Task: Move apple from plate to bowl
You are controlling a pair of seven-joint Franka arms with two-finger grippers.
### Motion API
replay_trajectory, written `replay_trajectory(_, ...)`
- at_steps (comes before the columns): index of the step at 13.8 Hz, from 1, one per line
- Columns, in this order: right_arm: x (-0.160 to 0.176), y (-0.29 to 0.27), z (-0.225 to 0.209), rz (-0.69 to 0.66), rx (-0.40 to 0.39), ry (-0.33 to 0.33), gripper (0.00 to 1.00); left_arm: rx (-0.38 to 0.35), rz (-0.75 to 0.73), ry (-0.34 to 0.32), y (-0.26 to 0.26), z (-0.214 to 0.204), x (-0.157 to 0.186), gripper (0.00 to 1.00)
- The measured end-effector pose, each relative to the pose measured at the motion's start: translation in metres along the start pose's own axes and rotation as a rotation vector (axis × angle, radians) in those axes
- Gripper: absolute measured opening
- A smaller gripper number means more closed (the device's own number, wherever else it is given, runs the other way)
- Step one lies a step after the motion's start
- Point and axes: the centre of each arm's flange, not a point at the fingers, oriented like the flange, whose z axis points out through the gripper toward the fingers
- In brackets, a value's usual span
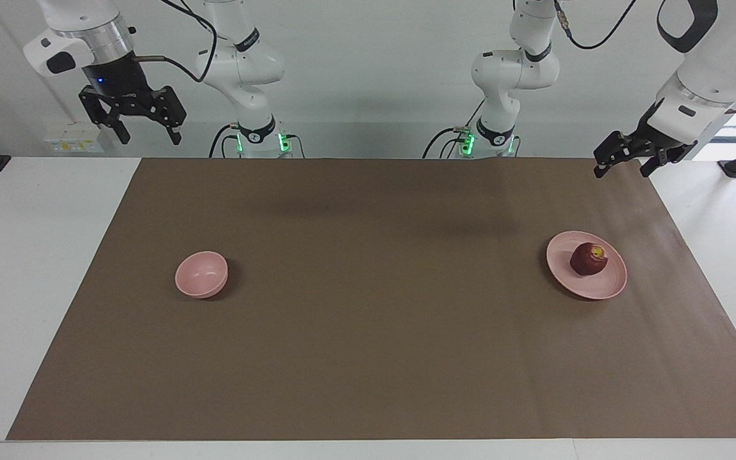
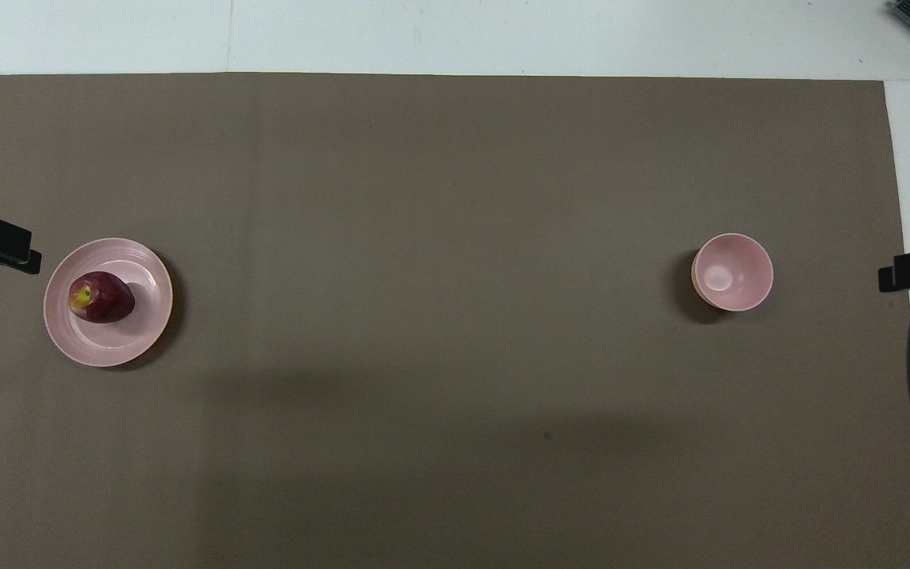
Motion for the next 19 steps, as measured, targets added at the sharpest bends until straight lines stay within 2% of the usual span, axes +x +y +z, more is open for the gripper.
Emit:
replay_trajectory(14,-0.0004,0.0014,-0.0006,0.002,0.0,0.001,1.0,0.0,0.001,0.008,0.0001,-0.0017,-0.0009,1.0)
replay_trajectory(19,-0.0004,0.0014,-0.0006,0.002,0.0,0.001,1.0,-0.001,-0.004,-0.008,-0.0023,0.0063,-0.0013,1.0)
